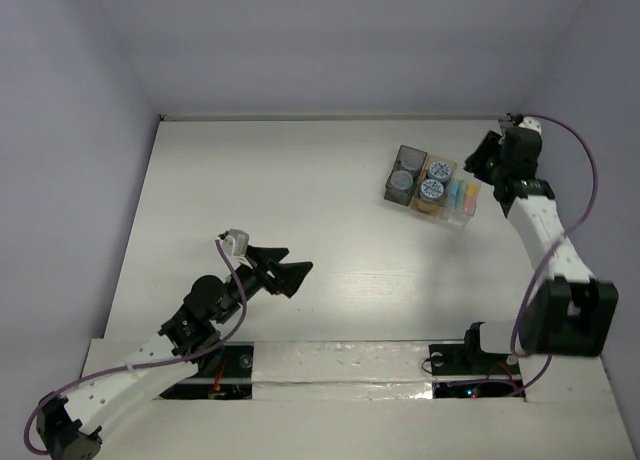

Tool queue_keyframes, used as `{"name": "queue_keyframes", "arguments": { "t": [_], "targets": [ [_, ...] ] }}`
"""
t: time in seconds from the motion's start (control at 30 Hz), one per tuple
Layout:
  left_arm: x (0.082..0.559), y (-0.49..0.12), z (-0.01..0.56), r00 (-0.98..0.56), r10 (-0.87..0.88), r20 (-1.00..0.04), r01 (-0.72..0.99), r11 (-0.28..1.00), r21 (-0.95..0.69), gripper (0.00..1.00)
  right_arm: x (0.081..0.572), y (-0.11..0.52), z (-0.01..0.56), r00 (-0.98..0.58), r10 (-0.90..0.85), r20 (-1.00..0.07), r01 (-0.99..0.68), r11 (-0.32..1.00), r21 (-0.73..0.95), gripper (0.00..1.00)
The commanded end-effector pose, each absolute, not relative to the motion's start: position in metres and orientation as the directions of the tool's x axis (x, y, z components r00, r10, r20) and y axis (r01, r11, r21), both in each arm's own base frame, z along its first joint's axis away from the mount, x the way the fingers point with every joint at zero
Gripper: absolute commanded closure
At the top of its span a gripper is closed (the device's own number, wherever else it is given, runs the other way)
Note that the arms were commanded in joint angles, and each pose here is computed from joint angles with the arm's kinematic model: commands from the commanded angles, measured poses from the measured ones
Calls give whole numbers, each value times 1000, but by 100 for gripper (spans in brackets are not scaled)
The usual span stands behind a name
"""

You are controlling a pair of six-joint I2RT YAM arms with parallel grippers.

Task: Sort the stationery into containers
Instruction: Place the pen in the storage box, then reset both arms

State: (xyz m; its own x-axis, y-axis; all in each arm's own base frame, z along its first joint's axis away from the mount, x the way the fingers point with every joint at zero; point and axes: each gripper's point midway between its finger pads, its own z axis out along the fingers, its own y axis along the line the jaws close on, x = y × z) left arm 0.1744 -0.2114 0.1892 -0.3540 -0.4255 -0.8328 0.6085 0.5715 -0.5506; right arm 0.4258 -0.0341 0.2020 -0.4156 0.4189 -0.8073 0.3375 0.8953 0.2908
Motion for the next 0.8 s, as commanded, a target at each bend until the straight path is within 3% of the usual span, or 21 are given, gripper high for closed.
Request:
{"name": "queue_keyframes", "arguments": {
  "t": [0.0,0.1,0.13,0.3,0.37,0.43,0.57,0.77],
  "targets": [
    [179,-205,233,-298,-511,-806,605,552,-574,1,385,16,315,-182,486,-855,21,871,491,99],
    [180,-202,250,-289,-536,-793,599,545,-587,1,335,44,354,-115,536,-836,-163,820,548,100],
    [179,-201,261,-283,-551,-785,600,537,-593,1,299,52,390,-13,537,-844,-259,813,521,100],
    [182,-188,293,-232,-569,-789,582,568,-581,1,211,60,430,143,531,-835,-359,814,456,97],
    [181,-182,313,-202,-579,-790,583,577,-572,1,189,60,433,169,511,-843,-357,829,431,69],
    [179,-175,338,-168,-595,-786,590,578,-564,1,181,53,430,163,505,-847,-304,843,444,4],
    [178,-154,373,-105,-588,-802,557,633,-537,1,178,36,421,154,449,-880,-184,888,421,0],
    [170,-127,417,-3,-601,-799,545,669,-506,1,172,36,415,201,449,-870,-207,888,411,0]
  ]
}}
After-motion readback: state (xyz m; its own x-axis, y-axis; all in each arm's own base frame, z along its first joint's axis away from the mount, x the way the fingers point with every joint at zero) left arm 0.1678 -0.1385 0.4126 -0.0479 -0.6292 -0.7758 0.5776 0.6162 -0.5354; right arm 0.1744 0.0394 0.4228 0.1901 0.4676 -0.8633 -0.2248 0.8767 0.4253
